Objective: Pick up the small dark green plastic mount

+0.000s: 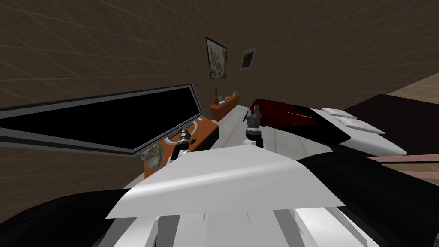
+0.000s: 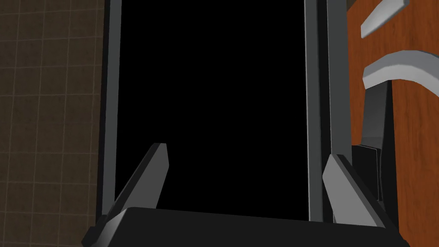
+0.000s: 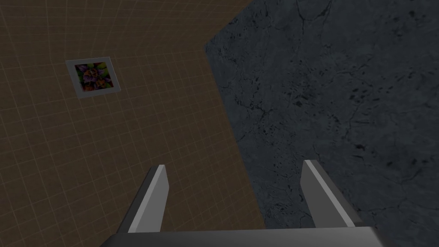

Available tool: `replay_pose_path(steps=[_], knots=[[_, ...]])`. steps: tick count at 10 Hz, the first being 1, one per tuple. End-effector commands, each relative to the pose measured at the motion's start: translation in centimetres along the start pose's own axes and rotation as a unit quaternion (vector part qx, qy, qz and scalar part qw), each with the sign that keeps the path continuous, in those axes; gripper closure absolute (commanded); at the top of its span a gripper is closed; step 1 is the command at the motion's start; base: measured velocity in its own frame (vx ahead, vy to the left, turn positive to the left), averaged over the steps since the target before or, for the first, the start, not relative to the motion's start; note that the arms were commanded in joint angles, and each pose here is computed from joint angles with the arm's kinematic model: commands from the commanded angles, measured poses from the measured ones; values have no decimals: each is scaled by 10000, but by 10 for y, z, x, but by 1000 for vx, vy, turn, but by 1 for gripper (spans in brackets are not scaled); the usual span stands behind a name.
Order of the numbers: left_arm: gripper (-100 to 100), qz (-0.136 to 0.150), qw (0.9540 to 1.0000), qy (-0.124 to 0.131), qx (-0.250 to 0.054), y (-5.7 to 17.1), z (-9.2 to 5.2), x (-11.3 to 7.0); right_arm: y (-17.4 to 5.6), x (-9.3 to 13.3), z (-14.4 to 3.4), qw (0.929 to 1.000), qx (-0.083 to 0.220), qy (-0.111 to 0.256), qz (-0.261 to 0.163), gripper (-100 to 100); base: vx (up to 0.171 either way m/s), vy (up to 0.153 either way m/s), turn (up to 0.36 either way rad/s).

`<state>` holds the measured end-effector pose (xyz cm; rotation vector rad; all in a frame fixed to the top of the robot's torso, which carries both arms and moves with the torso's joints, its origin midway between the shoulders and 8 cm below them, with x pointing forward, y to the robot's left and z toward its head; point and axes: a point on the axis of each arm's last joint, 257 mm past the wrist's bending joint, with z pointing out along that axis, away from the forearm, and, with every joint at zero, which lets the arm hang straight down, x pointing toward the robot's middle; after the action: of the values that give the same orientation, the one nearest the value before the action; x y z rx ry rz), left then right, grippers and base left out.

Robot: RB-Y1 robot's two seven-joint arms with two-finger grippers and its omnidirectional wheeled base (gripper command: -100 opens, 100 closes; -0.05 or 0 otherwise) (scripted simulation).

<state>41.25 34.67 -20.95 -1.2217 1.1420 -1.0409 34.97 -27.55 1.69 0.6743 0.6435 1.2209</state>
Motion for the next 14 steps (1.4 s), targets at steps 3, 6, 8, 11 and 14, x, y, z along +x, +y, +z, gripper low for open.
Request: replay_pose_path(steps=[3,6,8,11,14], knots=[[-100,-133,9974,-84,-700,45,2,-18,0,0,0,10000,0,0,0,0,56,-27,-27],[-100,-209,9934,-135,-1118,72,0,-26,0,0,0,10000,0,0,0,0,43,-27,-15],[-100,-289,9900,-204,-1366,89,-1,-36,0,0,0,10000,0,0,0,0,50,-27,-28],[-100,-381,9825,-275,-1803,116,-6,-45,0,0,0,10000,0,0,0,0,56,-22,-20],[-100,-575,9681,-453,-2396,155,-15,-65,0,0,0,10000,0,0,0,0,52,-22,-28]])
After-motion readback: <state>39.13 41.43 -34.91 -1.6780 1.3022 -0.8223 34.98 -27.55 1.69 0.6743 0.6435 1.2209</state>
